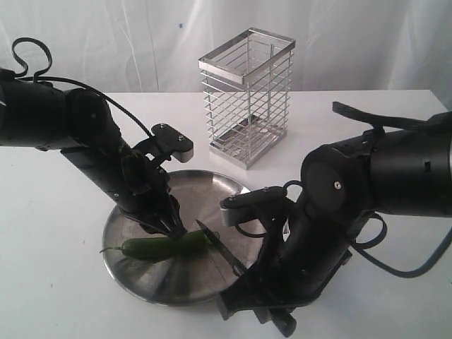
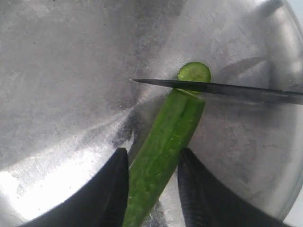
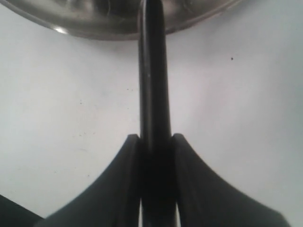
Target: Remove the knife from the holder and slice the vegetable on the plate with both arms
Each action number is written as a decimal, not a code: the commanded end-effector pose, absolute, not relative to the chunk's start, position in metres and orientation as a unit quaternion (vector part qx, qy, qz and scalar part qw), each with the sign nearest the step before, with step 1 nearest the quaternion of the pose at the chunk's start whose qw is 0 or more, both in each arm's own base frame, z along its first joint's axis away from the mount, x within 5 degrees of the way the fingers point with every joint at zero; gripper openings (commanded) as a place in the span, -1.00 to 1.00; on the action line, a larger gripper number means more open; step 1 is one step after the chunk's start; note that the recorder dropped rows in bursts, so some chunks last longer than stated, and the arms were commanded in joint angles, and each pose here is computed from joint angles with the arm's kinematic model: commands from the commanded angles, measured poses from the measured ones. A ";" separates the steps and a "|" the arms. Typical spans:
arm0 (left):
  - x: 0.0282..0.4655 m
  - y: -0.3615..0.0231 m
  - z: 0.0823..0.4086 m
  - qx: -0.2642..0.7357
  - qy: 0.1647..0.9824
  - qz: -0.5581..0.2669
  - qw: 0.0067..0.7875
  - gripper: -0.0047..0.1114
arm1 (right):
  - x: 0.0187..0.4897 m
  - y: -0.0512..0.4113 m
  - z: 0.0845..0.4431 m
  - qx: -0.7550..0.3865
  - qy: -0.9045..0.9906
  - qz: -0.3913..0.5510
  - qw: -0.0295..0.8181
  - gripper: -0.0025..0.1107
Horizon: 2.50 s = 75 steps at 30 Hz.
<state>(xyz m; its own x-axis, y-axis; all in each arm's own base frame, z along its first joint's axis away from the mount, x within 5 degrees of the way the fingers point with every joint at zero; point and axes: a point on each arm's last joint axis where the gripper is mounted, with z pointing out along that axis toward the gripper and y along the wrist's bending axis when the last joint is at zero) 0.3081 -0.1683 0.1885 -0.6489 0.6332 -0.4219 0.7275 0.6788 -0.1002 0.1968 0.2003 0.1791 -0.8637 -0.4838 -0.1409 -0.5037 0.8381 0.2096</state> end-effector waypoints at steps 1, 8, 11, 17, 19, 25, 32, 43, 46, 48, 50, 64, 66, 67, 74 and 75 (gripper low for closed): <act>0.304 -0.169 0.189 0.379 0.899 -0.134 0.171 -0.22 | 0.195 0.202 0.183 -0.247 0.959 0.135 0.036 -0.96; 0.305 -0.170 0.175 0.378 0.904 -0.138 0.143 -0.22 | 0.195 0.204 0.171 -0.230 0.965 0.129 0.006 -0.96; 0.305 -0.170 0.171 0.377 0.906 -0.138 0.137 -0.22 | 0.193 0.203 0.168 -0.227 0.966 0.125 -0.016 -0.96; 0.307 -0.171 0.165 0.373 0.908 -0.138 0.135 -0.22 | 0.189 0.201 0.168 -0.233 0.965 0.116 -0.036 -0.96; 0.307 -0.171 0.165 0.372 0.908 -0.138 0.136 -0.22 | 0.188 0.200 0.168 -0.235 0.965 0.113 -0.044 -0.96; 0.309 -0.171 0.165 0.358 0.913 -0.138 0.140 -0.23 | 0.190 0.193 0.166 -0.240 0.967 0.076 -0.044 -0.96; 0.308 -0.171 0.165 0.350 0.916 -0.140 0.135 -0.23 | 0.198 0.195 0.173 -0.245 0.968 0.059 -0.019 -0.96; 0.297 -0.170 0.179 0.393 0.899 -0.154 0.119 -0.07 | 0.206 0.202 0.196 -0.244 0.965 0.090 0.043 -0.96; 0.295 -0.165 0.186 0.454 0.874 -0.123 0.123 0.24 | 0.207 0.202 0.196 -0.247 0.963 0.092 0.048 -0.96; 0.297 -0.160 0.185 0.481 0.863 -0.088 0.123 0.25 | 0.208 0.202 0.196 -0.251 0.962 0.093 0.051 -0.96; 0.301 -0.157 0.185 0.495 0.856 -0.066 0.134 0.25 | 0.208 0.203 0.196 -0.259 0.960 0.094 0.057 -0.96; 0.302 -0.158 0.168 0.408 0.905 -0.076 0.096 -0.57 | 0.210 0.204 0.197 -0.265 0.957 0.098 0.067 -0.96; 0.301 -0.158 0.175 0.381 0.915 -0.080 0.103 -0.48 | 0.210 0.204 0.197 -0.268 0.956 0.097 0.068 -0.96; 0.299 -0.158 0.175 0.377 0.917 -0.084 0.096 -0.43 | 0.210 0.204 0.197 -0.270 0.956 0.097 0.068 -0.96; 0.293 -0.158 0.160 0.357 0.928 -0.096 0.046 -0.09 | 0.210 0.199 0.199 -0.313 0.946 0.061 0.055 -0.96; 0.293 -0.158 0.159 0.356 0.928 -0.097 0.043 -0.05 | 0.211 0.198 0.199 -0.319 0.945 0.053 0.055 -0.96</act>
